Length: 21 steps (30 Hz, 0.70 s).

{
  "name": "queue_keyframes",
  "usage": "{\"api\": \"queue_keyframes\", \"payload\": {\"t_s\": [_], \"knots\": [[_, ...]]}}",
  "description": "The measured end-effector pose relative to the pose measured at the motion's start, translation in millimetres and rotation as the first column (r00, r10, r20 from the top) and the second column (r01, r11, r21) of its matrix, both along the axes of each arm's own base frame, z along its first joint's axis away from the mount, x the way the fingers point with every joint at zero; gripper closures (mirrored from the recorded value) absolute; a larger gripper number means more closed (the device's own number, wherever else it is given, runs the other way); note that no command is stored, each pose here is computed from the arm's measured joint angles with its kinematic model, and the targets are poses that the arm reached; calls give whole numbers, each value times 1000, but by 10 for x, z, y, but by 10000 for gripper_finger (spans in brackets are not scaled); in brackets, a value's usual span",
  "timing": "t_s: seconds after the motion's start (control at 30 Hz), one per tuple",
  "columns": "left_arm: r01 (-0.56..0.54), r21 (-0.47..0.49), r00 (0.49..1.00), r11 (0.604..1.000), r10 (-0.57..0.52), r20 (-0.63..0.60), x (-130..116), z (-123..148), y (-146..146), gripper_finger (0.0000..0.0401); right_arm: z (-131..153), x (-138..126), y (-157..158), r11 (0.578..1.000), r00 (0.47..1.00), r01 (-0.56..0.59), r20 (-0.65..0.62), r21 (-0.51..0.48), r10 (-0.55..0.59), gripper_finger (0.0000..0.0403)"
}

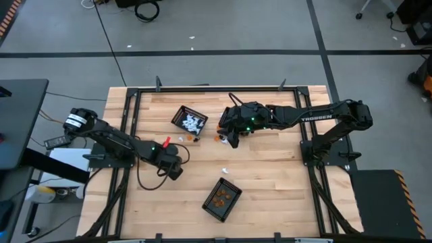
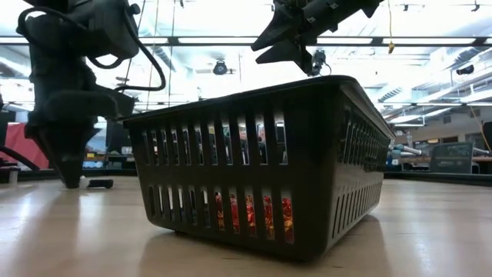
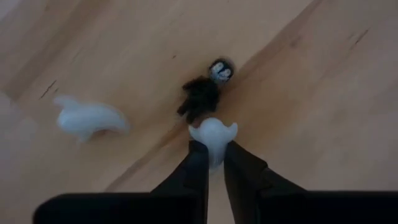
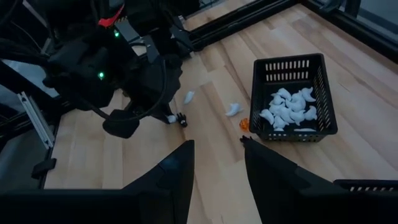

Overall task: Sort Halloween decoration
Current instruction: Put the white ghost toy into the top left black basket

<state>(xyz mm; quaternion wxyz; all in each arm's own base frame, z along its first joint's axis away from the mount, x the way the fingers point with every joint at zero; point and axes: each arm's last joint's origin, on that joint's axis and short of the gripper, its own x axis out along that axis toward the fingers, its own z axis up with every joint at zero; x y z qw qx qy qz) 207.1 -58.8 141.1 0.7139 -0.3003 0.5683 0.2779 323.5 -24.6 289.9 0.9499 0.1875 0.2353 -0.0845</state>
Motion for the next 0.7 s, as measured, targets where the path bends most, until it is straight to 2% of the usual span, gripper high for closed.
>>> {"api": "queue_keyframes", "payload": {"t_s": [0.33, 0.7], "knots": [[104, -75, 990, 992, -96, 107, -16, 249, 185, 362, 15, 8, -1, 1000, 1000, 1, 17, -3, -1, 256], [80, -32, 971, 996, -71, 228, 22, 406, 523, 362, 29, 15, -2, 1000, 999, 3, 34, -1, -3, 256]]}}
